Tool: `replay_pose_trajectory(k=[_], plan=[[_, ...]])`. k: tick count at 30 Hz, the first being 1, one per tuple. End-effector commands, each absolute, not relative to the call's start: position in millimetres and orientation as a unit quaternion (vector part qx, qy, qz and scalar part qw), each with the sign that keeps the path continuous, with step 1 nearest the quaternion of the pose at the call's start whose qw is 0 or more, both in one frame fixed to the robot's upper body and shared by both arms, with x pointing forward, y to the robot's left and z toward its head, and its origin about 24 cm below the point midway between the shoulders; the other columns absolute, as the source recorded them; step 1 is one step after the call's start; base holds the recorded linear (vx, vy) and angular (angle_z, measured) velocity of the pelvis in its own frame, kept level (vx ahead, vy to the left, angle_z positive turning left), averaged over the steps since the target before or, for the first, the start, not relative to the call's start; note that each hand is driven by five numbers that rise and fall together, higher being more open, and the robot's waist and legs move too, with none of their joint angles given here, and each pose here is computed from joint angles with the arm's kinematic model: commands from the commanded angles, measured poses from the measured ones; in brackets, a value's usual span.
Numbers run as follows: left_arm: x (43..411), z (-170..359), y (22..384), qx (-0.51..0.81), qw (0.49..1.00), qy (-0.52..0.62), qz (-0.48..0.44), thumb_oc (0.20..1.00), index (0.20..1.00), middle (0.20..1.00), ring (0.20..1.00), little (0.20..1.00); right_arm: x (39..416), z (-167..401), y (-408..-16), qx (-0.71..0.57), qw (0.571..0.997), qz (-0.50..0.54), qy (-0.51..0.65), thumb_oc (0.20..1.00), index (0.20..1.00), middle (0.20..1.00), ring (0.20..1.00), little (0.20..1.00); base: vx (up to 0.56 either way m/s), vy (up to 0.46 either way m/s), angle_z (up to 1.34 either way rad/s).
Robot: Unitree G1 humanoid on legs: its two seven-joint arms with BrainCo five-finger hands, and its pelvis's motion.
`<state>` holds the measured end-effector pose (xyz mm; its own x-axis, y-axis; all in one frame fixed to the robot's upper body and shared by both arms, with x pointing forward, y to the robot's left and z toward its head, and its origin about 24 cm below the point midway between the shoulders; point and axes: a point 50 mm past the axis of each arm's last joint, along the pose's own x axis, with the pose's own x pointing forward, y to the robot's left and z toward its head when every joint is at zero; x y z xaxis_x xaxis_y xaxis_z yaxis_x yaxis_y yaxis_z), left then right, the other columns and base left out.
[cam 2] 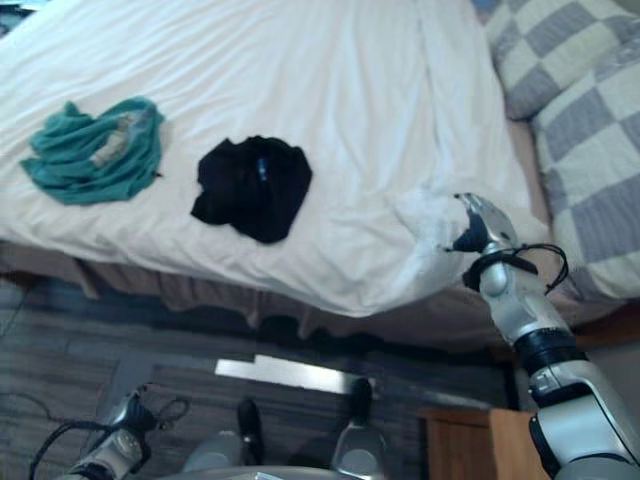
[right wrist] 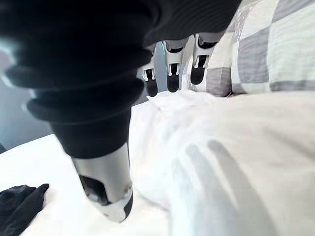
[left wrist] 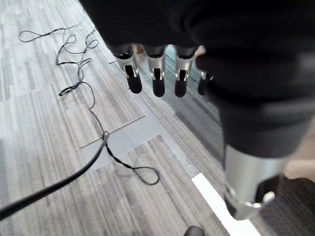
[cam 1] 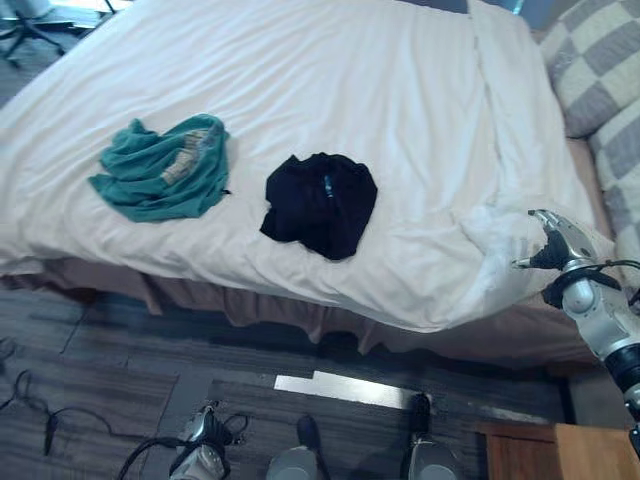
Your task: Tidy up the quilt and then pick up the clothes from the bed and put them into the laundry hamper.
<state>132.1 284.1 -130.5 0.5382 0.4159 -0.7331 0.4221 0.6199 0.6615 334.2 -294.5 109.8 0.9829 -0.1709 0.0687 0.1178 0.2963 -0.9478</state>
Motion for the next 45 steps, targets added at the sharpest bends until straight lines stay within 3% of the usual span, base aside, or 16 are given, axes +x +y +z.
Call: replay_pose_trajectory(k=[1,6,7,8,9,18,19,20,24,25,26,30,38,39,42,45], plan=[[134,-130,280,0.441,0.769,0.461,-0.01,1.0,1.0,1.0,1.0,1.0,354,147,-296,-0.593,0.794,-0.133,-0.013,1.0,1.0,1.0,1.0,1.0,0.06,-0.135,0.48],[151,-126,266,0.445,0.788,0.424,-0.025,1.0,1.0,1.0,1.0,1.0,372,157,-289,-0.588,0.797,-0.137,0.001,1.0,1.0,1.0,1.0,1.0,-0.01,-0.069,0.19],[153,-125,265,0.45,0.788,0.419,-0.029,1.0,1.0,1.0,1.0,1.0,376,160,-289,-0.589,0.796,-0.139,0.006,0.931,0.931,0.931,0.931,0.931,-0.03,-0.035,-0.06],[158,-123,264,0.455,0.789,0.411,-0.031,1.0,1.0,1.0,1.0,1.0,379,163,-289,-0.588,0.796,-0.143,0.011,0.209,0.209,0.209,0.209,0.209,-0.05,-0.06,-0.06],[163,-121,262,0.456,0.793,0.404,-0.033,1.0,1.0,1.0,1.0,1.0,382,164,-290,-0.588,0.795,-0.146,0.02,0.2,0.2,0.2,0.2,0.2,-0.05,-0.065,-0.01],[167,-125,247,0.444,0.8,0.402,-0.042,1.0,1.0,1.0,1.0,1.0,358,106,-289,-0.537,0.832,-0.127,0.061,0.2,0.2,0.2,0.2,0.2,0.0,-0.019,-0.05],[164,-126,247,0.442,0.798,0.409,-0.039,1.0,1.0,1.0,1.0,1.0,344,93,-295,-0.519,0.841,-0.136,0.067,0.912,0.912,0.912,0.912,0.912,0.04,0.012,0.07],[161,-128,249,0.44,0.794,0.419,-0.032,1.0,1.0,1.0,1.0,1.0,328,79,-302,-0.491,0.855,-0.15,0.076,1.0,1.0,1.0,1.0,1.0,0.06,0.015,-0.02],[146,-134,255,0.43,0.78,0.455,-0.018,1.0,1.0,1.0,1.0,1.0,251,22,-321,-0.39,0.887,-0.204,0.139,1.0,1.0,1.0,1.0,1.0,0.07,0.02,-0.14],[145,-134,255,0.431,0.779,0.455,-0.019,1.0,1.0,1.0,1.0,1.0,250,21,-321,-0.389,0.887,-0.204,0.14,1.0,1.0,1.0,1.0,1.0,0.11,0.055,-0.08],[134,-137,256,0.419,0.777,0.469,-0.012,1.0,1.0,1.0,1.0,1.0,195,-17,-334,-0.313,0.887,-0.267,0.211,1.0,1.0,1.0,1.0,1.0,0.09,0.045,-0.13],[122,-140,260,0.409,0.772,0.486,0.0,1.0,1.0,1.0,1.0,1.0,146,-44,-340,-0.248,0.864,-0.342,0.273,1.0,1.0,1.0,1.0,1.0,0.06,0.056,-0.26],[121,-143,252,0.407,0.776,0.483,-0.008,1.0,1.0,1.0,1.0,1.0,172,12,-365,-0.275,0.844,-0.436,0.145,1.0,1.0,1.0,1.0,1.0,0.02,0.046,-0.29],[122,-142,251,0.409,0.777,0.479,-0.012,1.0,1.0,1.0,1.0,1.0,184,30,-366,-0.294,0.846,-0.431,0.108,0.2,0.2,0.2,0.2,0.2,0.0,-0.009,-0.08],[134,-139,248,0.424,0.781,0.457,-0.031,1.0,1.0,1.0,1.0,1.0,241,112,-361,-0.351,0.843,-0.403,-0.052,0.2,0.2,0.2,0.2,0.2,-0.01,-0.025,0.01],[144,-135,246,0.428,0.788,0.441,-0.038,1.0,1.0,1.0,1.0,1.0,270,143,-353,-0.354,0.848,-0.382,-0.101,0.2,0.2,0.2,0.2,0.2,-0.08,-0.069,0.17]])
